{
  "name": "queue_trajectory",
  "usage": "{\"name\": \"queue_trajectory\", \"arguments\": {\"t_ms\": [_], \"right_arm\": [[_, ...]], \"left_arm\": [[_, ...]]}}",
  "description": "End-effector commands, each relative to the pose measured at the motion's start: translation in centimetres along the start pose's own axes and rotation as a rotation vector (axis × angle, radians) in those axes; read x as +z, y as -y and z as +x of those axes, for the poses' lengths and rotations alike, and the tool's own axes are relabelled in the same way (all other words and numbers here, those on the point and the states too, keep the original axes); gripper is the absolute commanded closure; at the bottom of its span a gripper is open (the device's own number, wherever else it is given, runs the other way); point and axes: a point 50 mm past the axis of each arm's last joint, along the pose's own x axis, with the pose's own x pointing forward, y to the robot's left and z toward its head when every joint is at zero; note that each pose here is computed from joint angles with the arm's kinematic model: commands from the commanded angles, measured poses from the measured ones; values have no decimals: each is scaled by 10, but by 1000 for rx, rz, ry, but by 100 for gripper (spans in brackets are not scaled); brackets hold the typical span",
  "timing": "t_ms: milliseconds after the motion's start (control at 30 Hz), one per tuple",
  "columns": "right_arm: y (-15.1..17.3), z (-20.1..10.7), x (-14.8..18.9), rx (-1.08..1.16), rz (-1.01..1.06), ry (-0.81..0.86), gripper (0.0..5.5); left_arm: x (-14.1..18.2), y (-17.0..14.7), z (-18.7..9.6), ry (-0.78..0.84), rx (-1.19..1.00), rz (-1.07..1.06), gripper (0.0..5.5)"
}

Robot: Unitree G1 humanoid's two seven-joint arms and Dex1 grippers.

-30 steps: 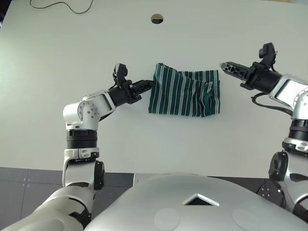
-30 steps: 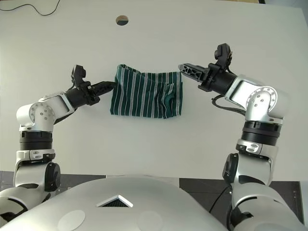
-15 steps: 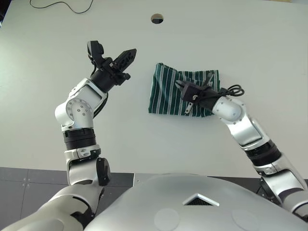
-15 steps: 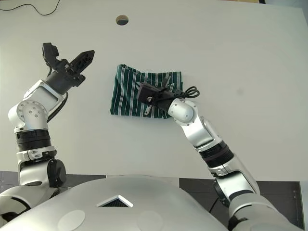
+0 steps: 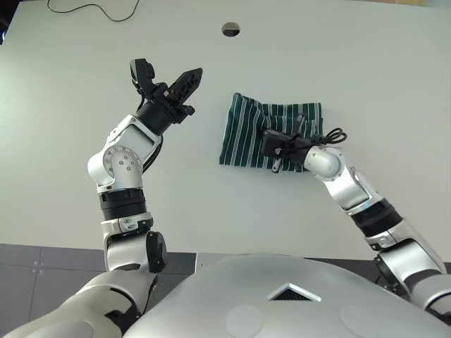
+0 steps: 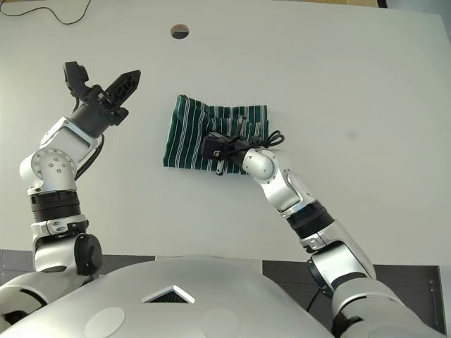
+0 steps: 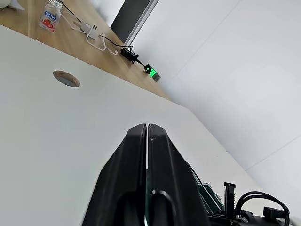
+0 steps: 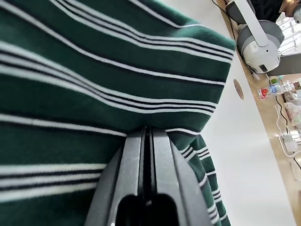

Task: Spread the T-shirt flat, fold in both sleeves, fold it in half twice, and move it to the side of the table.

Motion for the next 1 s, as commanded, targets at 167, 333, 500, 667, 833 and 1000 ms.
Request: {"name": "queue_trajectory", "arguments": {"t_ms": [167, 333, 500, 667, 833, 1000], "right_arm": [[-21, -87, -87, 176, 35, -344, 536], [-19, -125, -112, 171, 65, -437, 536], [-16, -152, -131, 215, 29, -485, 536], [-2, -173, -150, 202, 4, -549, 536], [31, -151, -122, -56, 107, -288, 536], [85, -151, -30, -506, 252, 308, 536]], "left_arm": [[0, -1, -4, 12, 13, 14, 540], [-1, -1, -4, 16, 14, 10, 540], [-1, -1, -4, 18, 13, 9, 540], [-1, -3, -5, 21, 17, 7, 540], [2, -2, -5, 56, 17, 56, 540], [16, 23, -14, 240, 41, 511, 540]]}}
